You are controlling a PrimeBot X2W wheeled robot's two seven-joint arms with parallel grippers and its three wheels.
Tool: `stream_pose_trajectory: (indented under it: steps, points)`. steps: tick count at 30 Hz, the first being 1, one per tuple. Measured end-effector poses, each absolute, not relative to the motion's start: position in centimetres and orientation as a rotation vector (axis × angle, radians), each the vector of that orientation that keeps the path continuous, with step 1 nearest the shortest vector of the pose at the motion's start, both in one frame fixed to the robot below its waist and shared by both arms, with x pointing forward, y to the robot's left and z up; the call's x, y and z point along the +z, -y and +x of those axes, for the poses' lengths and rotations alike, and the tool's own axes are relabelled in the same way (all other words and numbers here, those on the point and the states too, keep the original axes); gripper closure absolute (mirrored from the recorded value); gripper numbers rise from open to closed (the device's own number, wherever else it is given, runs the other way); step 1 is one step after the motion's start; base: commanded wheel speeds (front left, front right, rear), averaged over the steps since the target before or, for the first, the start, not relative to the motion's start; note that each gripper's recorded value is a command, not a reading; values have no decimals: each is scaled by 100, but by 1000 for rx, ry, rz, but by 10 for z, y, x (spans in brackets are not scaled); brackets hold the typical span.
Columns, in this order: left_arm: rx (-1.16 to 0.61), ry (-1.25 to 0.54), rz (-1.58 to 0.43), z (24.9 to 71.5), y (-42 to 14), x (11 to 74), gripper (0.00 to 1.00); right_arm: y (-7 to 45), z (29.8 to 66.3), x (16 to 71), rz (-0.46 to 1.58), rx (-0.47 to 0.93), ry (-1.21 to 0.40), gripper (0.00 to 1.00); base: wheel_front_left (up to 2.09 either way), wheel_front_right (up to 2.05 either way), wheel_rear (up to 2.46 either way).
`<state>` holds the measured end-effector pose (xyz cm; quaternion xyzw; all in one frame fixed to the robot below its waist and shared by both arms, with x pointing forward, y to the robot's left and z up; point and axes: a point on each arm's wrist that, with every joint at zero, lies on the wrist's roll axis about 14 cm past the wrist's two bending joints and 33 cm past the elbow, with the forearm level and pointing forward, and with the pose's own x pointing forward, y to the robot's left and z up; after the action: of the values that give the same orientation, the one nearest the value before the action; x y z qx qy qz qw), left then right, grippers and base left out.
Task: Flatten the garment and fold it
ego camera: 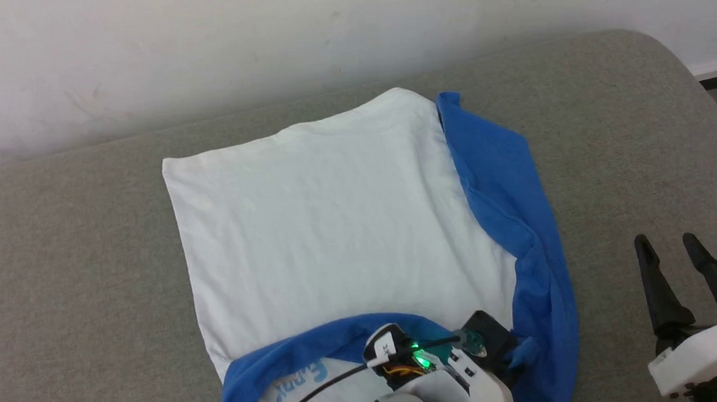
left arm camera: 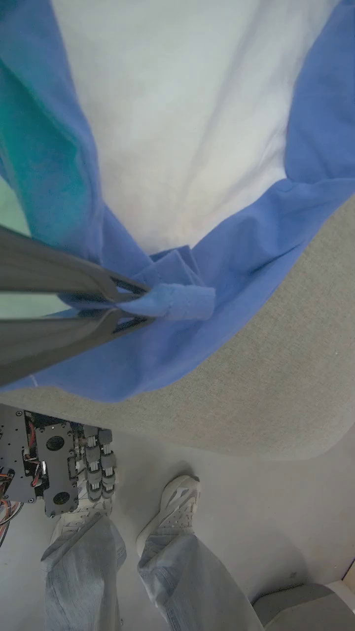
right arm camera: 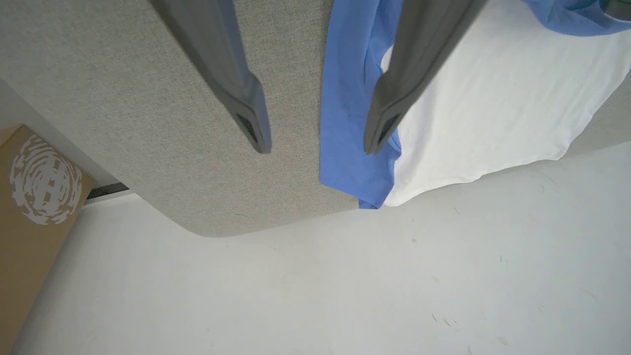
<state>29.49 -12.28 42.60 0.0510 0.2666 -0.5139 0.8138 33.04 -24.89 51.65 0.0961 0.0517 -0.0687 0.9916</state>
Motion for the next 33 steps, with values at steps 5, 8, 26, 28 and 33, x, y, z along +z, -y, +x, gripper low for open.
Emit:
stream_pose_trajectory:
  steps: [5,8,26,28,33]
  points:
    - [-1102,-456,22,298,132,443,0,246,335,515,202,-127,-103,0,0,0,0]
    - [-1080,-306,-37,317,137,474,0,244,337,516,203,-123,-96,0,0,0,0]
    - [-335,176,-214,421,-64,578,0,218,352,540,157,-28,-34,0,0,0,0]
    - [-226,172,-204,417,-102,571,0,215,355,539,151,-16,-41,0,0,0,0]
    - [-20,180,-153,396,-174,562,0,209,364,531,144,2,-77,0,0,0,0]
